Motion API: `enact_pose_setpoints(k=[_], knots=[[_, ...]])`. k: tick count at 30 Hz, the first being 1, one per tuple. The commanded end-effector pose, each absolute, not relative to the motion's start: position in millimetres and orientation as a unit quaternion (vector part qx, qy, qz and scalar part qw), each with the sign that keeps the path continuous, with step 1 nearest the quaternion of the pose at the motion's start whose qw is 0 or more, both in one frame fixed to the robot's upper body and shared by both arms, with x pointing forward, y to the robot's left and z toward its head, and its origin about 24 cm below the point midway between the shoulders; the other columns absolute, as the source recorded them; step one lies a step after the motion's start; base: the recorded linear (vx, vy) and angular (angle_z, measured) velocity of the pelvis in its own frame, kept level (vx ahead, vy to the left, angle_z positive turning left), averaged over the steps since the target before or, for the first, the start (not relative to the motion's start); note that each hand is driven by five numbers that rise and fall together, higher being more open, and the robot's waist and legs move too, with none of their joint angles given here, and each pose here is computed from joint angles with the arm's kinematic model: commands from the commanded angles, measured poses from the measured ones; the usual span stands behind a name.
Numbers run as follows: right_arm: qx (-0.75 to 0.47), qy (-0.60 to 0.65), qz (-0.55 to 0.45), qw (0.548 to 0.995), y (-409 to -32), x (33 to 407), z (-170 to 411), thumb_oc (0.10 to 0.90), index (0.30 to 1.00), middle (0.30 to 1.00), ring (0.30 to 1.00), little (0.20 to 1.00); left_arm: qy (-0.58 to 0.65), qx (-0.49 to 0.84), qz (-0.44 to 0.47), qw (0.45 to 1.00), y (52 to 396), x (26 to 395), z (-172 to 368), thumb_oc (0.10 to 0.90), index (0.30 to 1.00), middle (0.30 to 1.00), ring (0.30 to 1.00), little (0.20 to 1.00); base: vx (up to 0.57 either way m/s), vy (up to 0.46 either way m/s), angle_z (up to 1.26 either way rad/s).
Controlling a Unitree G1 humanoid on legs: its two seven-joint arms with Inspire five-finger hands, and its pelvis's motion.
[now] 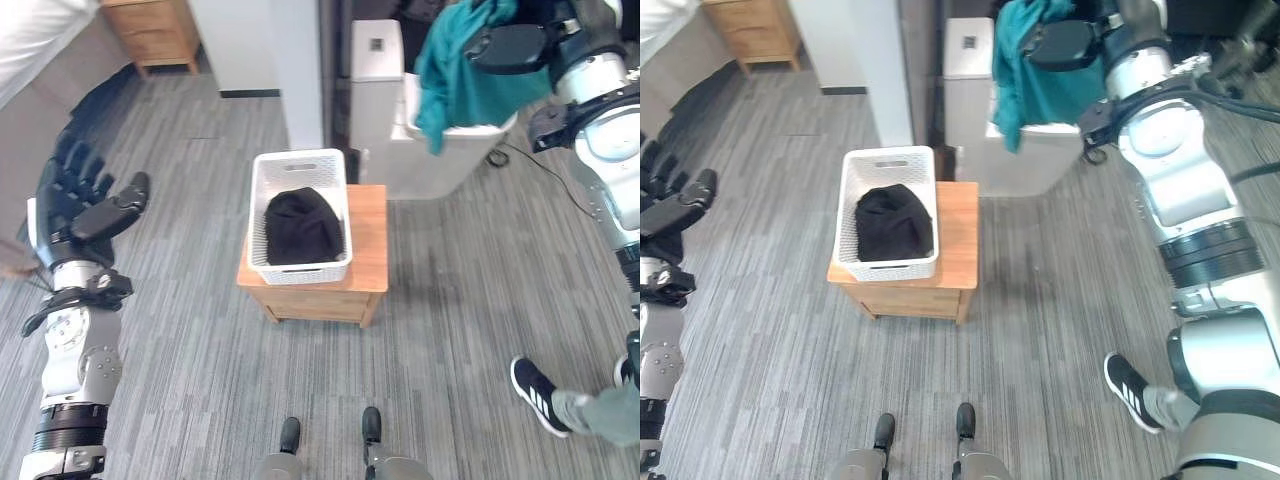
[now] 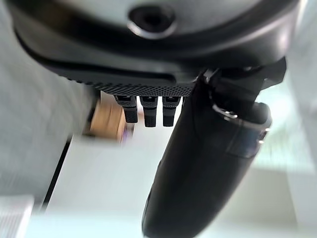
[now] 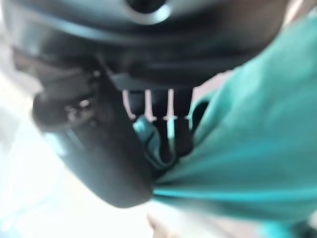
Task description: Pick up bed clothes into laundry basket.
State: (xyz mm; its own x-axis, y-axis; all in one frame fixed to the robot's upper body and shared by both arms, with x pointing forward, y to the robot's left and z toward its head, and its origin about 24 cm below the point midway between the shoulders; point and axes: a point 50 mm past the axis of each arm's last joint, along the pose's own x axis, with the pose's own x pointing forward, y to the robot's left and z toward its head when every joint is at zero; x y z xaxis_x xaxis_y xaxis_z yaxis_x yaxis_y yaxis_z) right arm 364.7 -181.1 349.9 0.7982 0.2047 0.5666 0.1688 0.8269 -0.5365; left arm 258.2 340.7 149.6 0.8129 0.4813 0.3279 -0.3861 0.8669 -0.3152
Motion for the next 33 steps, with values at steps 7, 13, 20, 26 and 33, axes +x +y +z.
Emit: enact_pose_setpoints(k=[7,13,20,26,33], knots=[[-0.352,-0.376,0.042,0.856,-94,372,378,0.4,0.3,0.3,0.3,0.3,-0.172,-0.136,0.204,0.954,323,236,112,0.8,0.9,0.9,0.9,0.9,0.0,0.012,0.18],[-0.404,-0.369,0.032,0.837,-82,375,376,0.4,0.3,0.3,0.3,0.3,-0.111,-0.207,0.228,0.945,316,219,70,0.8,0.9,0.9,0.9,0.9,-0.01,0.013,0.13],[-0.47,-0.378,0.027,0.797,-70,370,380,0.4,0.3,0.3,0.3,0.3,0.094,-0.286,0.335,0.893,316,173,-37,0.8,0.9,0.9,0.9,0.9,-0.01,0.009,0.02],[-0.555,-0.351,0.006,0.755,-73,379,378,0.4,0.3,0.3,0.3,0.3,0.248,-0.304,0.469,0.792,321,98,-107,0.8,0.9,0.9,0.9,0.9,0.01,0.01,-0.02],[-0.625,-0.312,-0.02,0.715,-81,390,376,0.4,0.3,0.3,0.3,0.3,0.317,-0.282,0.48,0.768,313,76,-127,0.8,0.9,0.9,0.9,0.9,-0.02,0.008,-0.06]])
